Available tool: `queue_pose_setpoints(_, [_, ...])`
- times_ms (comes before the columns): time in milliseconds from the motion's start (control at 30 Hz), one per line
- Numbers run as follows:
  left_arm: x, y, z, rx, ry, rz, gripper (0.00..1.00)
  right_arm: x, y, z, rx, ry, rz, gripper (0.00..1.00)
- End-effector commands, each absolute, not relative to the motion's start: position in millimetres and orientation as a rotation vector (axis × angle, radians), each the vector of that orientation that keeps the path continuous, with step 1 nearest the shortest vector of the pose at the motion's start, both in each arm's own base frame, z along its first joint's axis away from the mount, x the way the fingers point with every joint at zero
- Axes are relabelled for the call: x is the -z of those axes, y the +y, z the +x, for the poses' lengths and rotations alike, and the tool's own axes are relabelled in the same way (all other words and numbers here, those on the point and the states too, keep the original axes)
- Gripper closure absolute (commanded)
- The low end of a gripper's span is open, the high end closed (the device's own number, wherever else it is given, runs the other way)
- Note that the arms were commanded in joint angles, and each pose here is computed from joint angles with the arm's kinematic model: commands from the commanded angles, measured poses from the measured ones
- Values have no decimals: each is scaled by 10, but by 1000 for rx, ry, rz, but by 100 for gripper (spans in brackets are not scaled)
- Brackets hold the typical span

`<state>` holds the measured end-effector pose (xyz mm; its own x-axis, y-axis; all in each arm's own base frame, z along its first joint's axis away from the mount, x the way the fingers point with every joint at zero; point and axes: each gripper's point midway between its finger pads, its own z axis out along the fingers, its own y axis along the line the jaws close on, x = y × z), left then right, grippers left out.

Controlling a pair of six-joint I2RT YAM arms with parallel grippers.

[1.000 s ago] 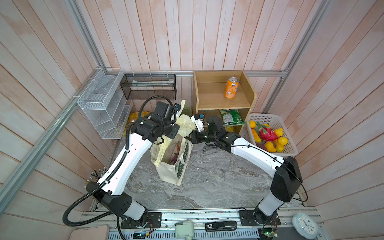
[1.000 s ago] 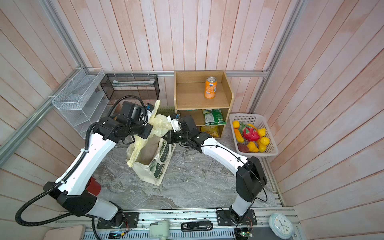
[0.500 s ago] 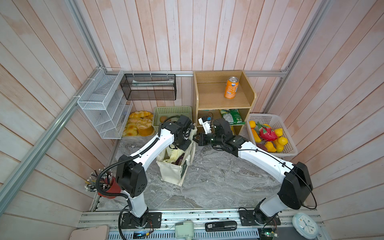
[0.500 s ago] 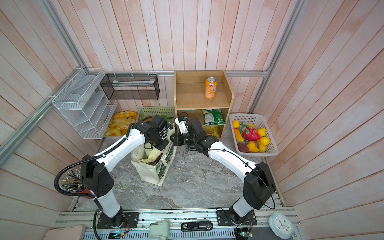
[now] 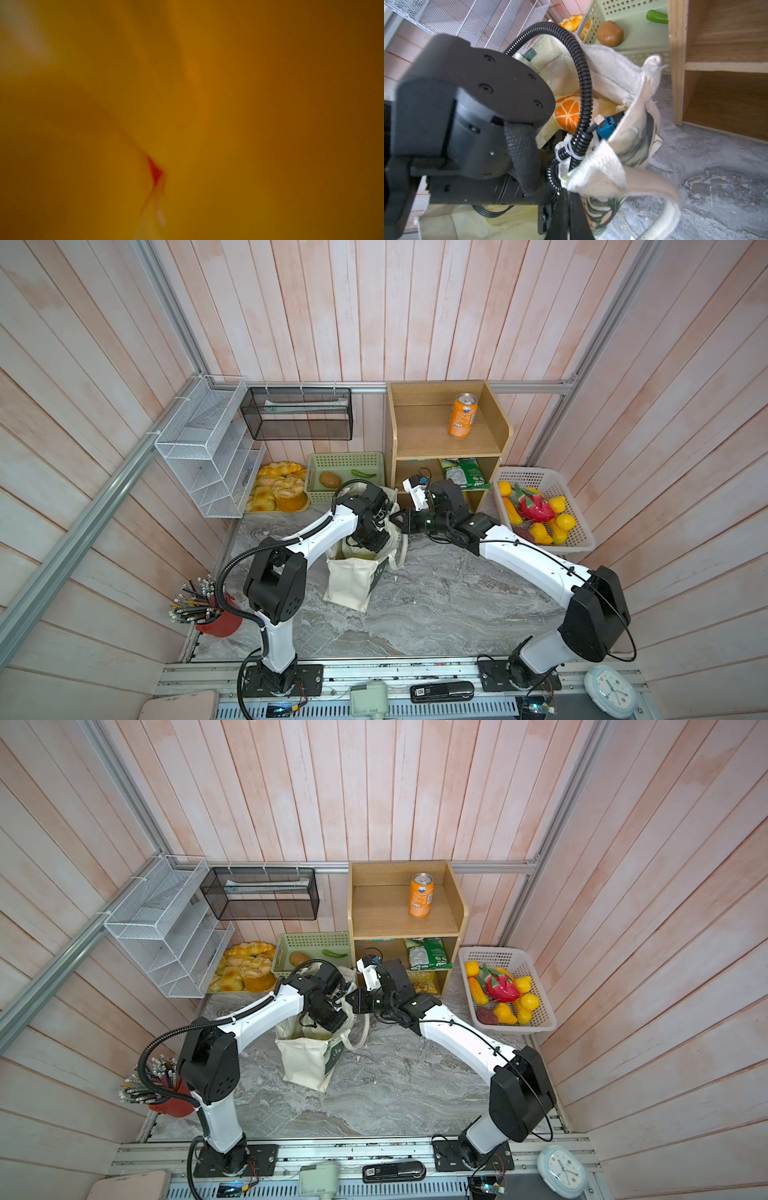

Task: Place the mixed food into the grocery bags and tie them
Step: 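Lower the yellow bag into the canvas tote with the left gripper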

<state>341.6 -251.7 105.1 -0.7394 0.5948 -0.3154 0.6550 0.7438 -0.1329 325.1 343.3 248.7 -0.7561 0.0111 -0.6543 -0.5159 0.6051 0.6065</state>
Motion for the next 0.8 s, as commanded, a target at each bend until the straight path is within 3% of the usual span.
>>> queue_pose_setpoints(0, [-1161,-2474,3401,372,2694,895,71,-3171,3509,3224,-1191,1973,-455,100])
queue_pose_setpoints(67, [-1495,-2460,3500,388,2608,826,56,-3171,3478,3239,-1182,1976,-447,100])
queue_pose_setpoints(333, [-2542,-2354,3534,510,2343,671,28,-3150,3362,3268,-1171,1983,-417,100])
queue_pose_setpoints(767, [-3189,-2211,3656,467,2140,558,26,-3111,3335,3304,-1169,1997,-408,100])
